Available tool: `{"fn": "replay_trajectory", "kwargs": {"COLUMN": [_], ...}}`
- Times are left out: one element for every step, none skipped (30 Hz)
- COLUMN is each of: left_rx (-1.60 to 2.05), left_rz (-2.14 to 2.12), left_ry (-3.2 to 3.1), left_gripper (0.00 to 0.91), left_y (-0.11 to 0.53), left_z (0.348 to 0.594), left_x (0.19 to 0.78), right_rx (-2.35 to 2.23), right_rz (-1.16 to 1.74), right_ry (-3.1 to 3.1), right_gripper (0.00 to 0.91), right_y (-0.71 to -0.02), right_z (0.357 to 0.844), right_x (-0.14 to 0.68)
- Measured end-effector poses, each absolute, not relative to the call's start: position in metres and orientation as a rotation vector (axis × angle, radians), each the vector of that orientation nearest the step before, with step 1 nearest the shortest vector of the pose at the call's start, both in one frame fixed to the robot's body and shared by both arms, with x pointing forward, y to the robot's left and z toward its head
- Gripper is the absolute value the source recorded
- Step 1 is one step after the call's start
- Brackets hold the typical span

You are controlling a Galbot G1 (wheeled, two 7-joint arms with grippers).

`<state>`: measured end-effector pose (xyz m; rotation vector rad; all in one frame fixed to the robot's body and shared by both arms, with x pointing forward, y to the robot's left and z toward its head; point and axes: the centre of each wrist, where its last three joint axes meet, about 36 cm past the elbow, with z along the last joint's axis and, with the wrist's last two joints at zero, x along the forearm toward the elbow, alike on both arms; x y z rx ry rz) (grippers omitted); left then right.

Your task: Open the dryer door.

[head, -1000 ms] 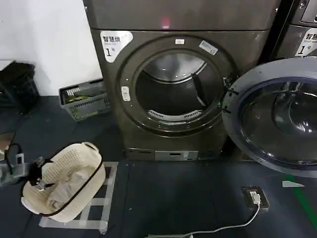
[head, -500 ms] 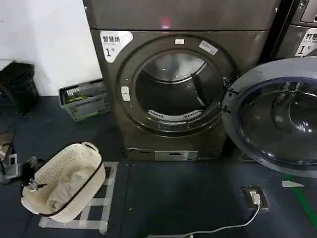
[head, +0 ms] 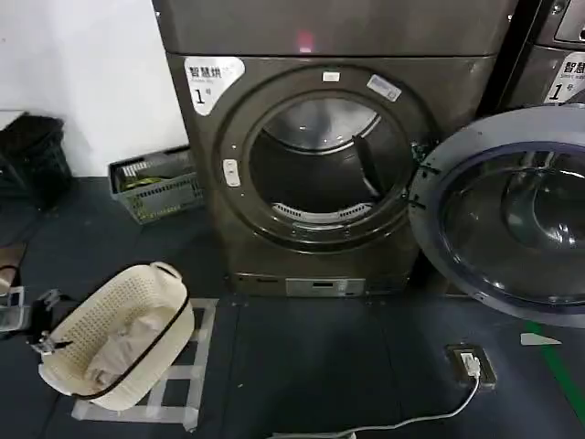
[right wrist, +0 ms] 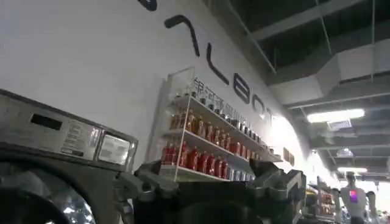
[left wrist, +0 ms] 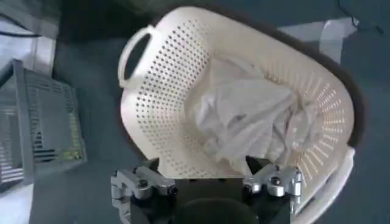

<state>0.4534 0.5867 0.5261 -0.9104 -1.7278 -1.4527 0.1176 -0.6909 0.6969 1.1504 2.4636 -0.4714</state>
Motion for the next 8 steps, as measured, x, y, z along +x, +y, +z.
{"fn": "replay_trajectory", "kwargs": {"left_rx": [-0.904, -0.9, -0.896, -0.894, -0.894, -0.892, -0.89, -0.887], "left_rz": [-1.455, -1.456, -1.455, -1.455, -1.455, -1.456, -1.457, -1.456], "left_ry": [-1.721, -1.718, -1.716, -1.715, -1.717, -1.723, -1.724, -1.725], "left_gripper": [0.907, 0.907, 0.907, 0.907, 0.907, 0.907, 0.907, 0.907], "left_y": [0.5885, 0.5896, 0.5903, 0.5904, 0.5899, 0.5892, 0.5894, 0.5899], "left_z": [0.5263, 0.527, 0.5274, 0.5276, 0.5278, 0.528, 0.5282, 0.5283], "left_x": [0.4529, 0.4523, 0.4516, 0.4513, 0.4514, 0.4515, 0.4516, 0.4516], "right_rx": [1.148, 1.146, 1.143, 1.143, 1.142, 1.142, 1.142, 1.142], "right_rz": [-0.471, -0.471, -0.47, -0.468, -0.466, -0.466, -0.466, -0.466], "right_ry": [2.464, 2.464, 2.464, 2.463, 2.463, 2.463, 2.463, 2.464], "right_gripper": [0.907, 0.907, 0.907, 0.907, 0.907, 0.907, 0.907, 0.907], "right_y": [-0.6906, -0.6903, -0.6898, -0.6897, -0.6896, -0.6896, -0.6896, -0.6897], "right_z": [0.6967, 0.6966, 0.6964, 0.6961, 0.6959, 0.6957, 0.6955, 0.6951], "right_x": [0.1185, 0.1194, 0.1201, 0.1205, 0.1209, 0.1212, 0.1214, 0.1215]}}
